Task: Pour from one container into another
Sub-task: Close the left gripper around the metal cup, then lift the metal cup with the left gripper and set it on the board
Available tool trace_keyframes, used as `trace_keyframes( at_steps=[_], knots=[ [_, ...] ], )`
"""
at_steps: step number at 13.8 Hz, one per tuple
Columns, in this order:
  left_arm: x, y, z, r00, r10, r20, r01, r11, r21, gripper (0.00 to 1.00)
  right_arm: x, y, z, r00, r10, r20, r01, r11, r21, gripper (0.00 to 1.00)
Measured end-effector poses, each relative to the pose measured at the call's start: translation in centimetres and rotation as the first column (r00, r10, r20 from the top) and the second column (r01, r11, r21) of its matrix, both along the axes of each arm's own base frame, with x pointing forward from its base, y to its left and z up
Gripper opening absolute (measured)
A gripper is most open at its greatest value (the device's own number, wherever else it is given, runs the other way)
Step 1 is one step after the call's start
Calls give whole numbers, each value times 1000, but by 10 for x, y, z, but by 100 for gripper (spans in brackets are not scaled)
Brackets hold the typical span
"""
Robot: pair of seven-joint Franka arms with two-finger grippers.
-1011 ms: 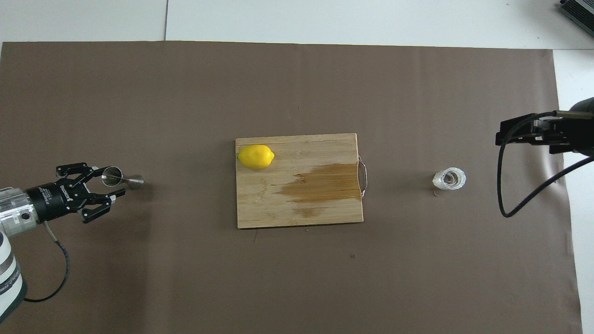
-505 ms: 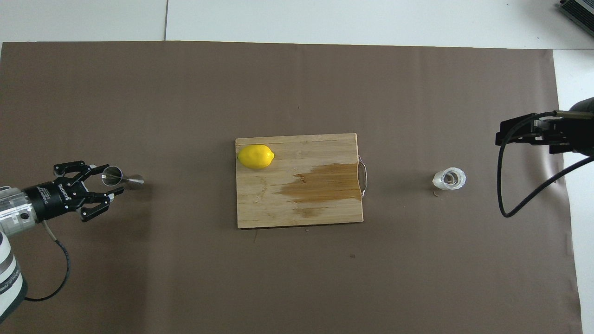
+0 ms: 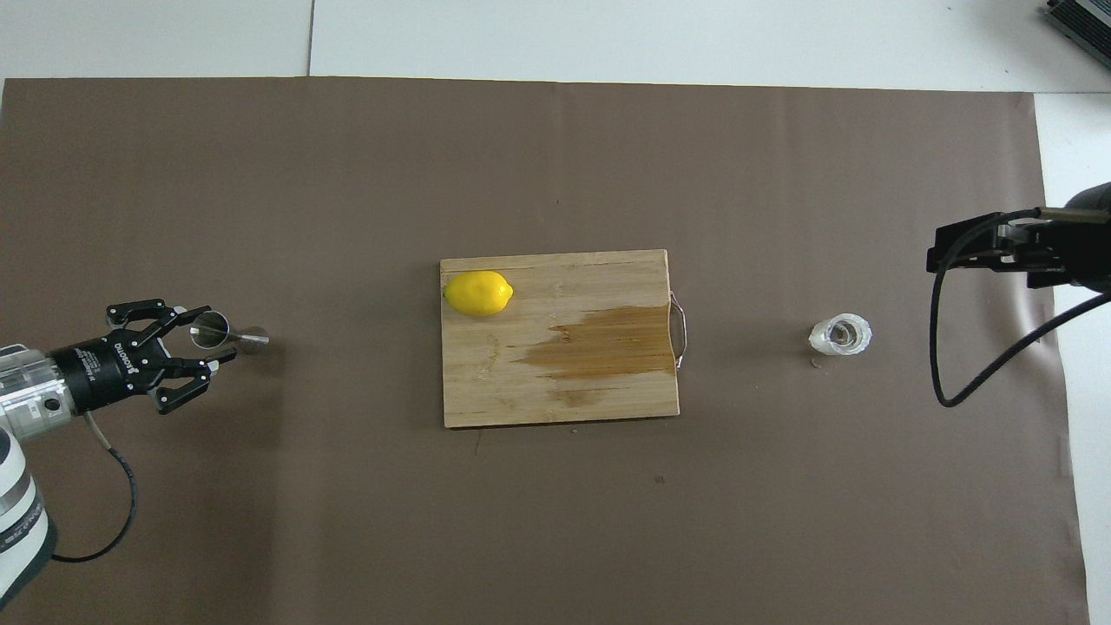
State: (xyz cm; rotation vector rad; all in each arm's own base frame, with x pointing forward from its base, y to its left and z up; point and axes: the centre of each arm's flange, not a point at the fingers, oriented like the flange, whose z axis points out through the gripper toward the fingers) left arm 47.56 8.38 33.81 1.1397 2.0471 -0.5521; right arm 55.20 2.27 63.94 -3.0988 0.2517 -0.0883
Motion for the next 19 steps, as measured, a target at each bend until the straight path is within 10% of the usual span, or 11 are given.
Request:
trace_keyframes(
  at_steps=[14, 19],
  knots=[
    [2, 0, 3, 1000, 6, 13, -6, 1000, -9, 51, 0, 0, 0, 1000, 0, 0, 0, 1000, 0, 100],
    [36, -40, 59, 995, -90, 47, 95, 989, -116, 51, 0, 0, 0, 1000, 0, 0, 0, 1000, 0, 100]
  ],
)
